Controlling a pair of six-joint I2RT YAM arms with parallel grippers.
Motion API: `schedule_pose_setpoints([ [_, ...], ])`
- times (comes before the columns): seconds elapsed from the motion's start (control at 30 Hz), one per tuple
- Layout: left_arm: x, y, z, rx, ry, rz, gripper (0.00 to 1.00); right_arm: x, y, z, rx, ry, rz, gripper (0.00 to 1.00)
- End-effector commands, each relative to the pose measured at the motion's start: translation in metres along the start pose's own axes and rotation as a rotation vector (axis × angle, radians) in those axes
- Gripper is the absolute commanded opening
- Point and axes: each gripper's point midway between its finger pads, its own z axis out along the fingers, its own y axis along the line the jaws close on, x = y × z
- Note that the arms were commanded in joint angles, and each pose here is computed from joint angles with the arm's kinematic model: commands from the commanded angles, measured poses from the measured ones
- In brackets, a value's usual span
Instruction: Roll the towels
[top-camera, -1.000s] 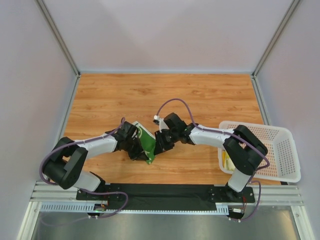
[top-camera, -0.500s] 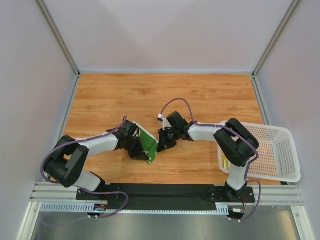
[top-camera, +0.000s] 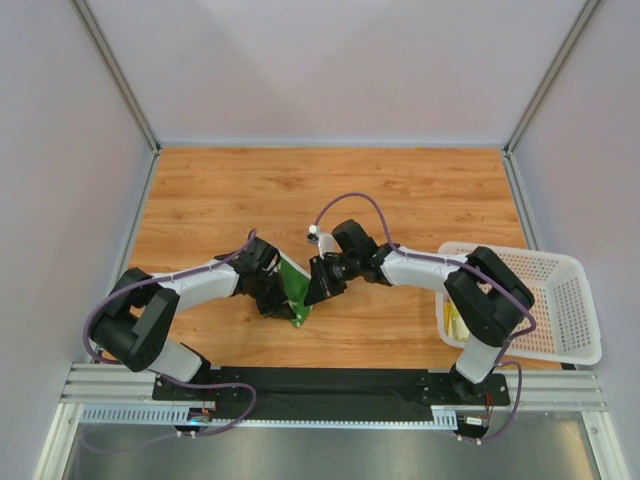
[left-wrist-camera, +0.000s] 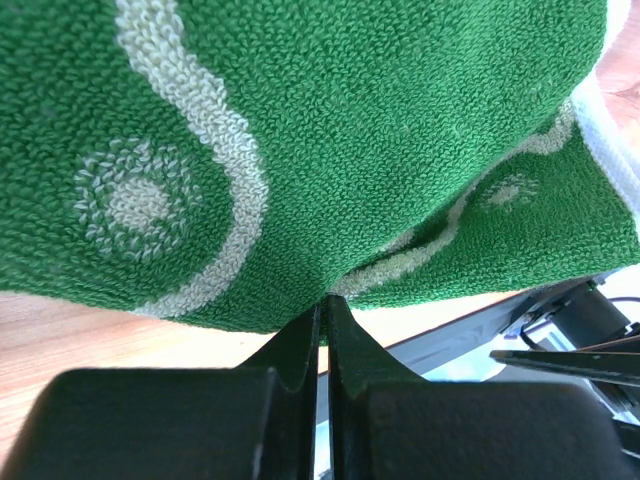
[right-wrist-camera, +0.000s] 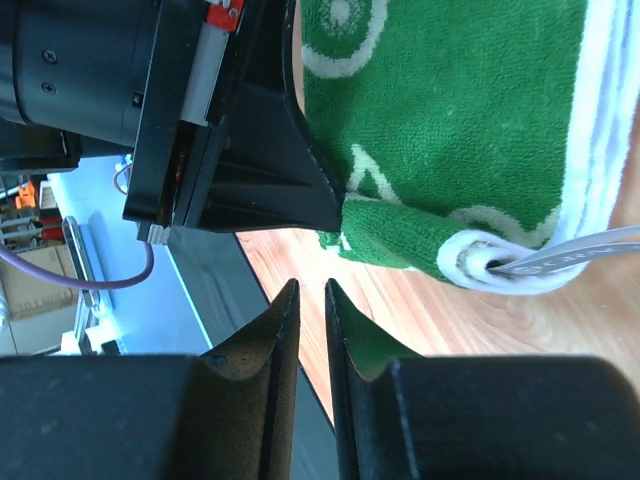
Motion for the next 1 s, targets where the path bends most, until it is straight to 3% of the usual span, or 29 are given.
schedule_pose_setpoints([
  [0.0,-0.009,0.027,0.004,-0.13,-0.051,0.017,0.0,-0.013,0.012,0.001,-0.039,-0.021,-0.025,0.17],
  [0.43,-0.009,0.029,0.0,-0.152,-0.044,0.042,0.0,-0.03,-0.041,0.032,0.106,-0.03,0.065,0.14],
  [0.73,-0.008,0.031,-0.004,-0.197,-0.04,0.081,0.0,-0.032,-0.1,0.011,0.327,-0.086,0.172,0.12],
  [0.97,-0.012,0.02,-0.01,-0.196,-0.058,0.113,0.02,-0.013,-0.111,0.005,0.379,-0.067,0.198,0.09],
])
